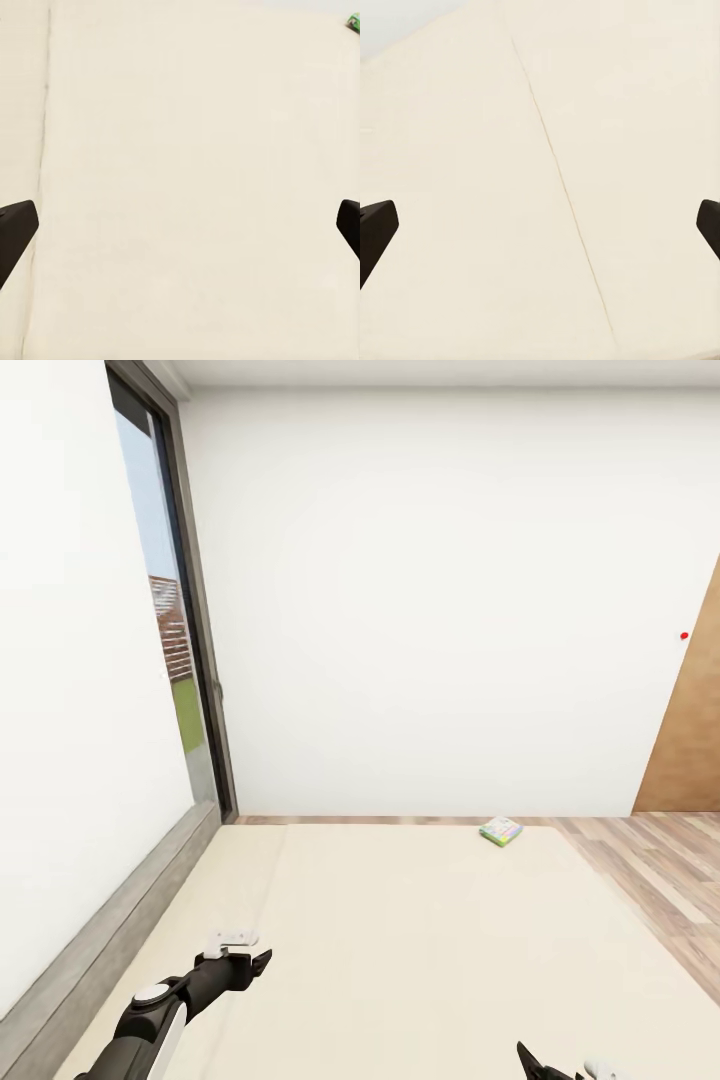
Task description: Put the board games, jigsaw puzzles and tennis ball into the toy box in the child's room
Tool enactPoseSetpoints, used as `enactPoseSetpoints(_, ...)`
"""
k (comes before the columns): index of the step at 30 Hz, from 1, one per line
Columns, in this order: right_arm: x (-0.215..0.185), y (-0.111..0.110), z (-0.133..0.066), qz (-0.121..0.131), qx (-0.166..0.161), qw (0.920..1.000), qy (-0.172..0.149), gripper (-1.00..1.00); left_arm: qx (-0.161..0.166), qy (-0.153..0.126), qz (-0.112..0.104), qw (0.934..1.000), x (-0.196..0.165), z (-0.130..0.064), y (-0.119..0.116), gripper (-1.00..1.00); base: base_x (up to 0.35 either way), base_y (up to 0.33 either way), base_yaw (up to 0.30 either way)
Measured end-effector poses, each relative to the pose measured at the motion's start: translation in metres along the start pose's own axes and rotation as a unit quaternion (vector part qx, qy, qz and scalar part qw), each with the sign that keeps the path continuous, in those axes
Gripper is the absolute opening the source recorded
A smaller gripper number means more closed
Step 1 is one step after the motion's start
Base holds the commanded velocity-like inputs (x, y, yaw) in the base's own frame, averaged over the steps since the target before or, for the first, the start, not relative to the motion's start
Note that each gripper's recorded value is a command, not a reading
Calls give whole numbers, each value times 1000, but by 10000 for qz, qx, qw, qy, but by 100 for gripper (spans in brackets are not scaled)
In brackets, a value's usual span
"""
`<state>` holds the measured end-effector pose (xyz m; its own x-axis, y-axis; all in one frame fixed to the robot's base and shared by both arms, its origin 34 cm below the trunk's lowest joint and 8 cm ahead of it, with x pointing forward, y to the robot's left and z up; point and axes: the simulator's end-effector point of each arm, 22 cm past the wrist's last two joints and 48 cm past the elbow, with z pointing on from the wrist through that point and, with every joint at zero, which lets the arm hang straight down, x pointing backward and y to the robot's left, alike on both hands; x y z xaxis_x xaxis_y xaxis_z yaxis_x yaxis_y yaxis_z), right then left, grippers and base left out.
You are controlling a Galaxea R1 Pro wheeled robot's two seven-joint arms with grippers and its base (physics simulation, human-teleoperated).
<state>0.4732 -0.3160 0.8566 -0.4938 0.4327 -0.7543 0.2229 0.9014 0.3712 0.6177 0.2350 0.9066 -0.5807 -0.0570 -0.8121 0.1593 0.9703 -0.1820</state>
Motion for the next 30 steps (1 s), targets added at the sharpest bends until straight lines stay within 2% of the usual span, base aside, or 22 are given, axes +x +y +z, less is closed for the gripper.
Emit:
enactPoseSetpoints(9,0,0,0,0,2,10000,-1,100,0,2,1,10000,0,0,0,100,0,172,0)
enactPoseSetpoints(30,0,0,0,0,1,10000,-1,100,2,2,3,10000,0,0,0,100,0,85,0)
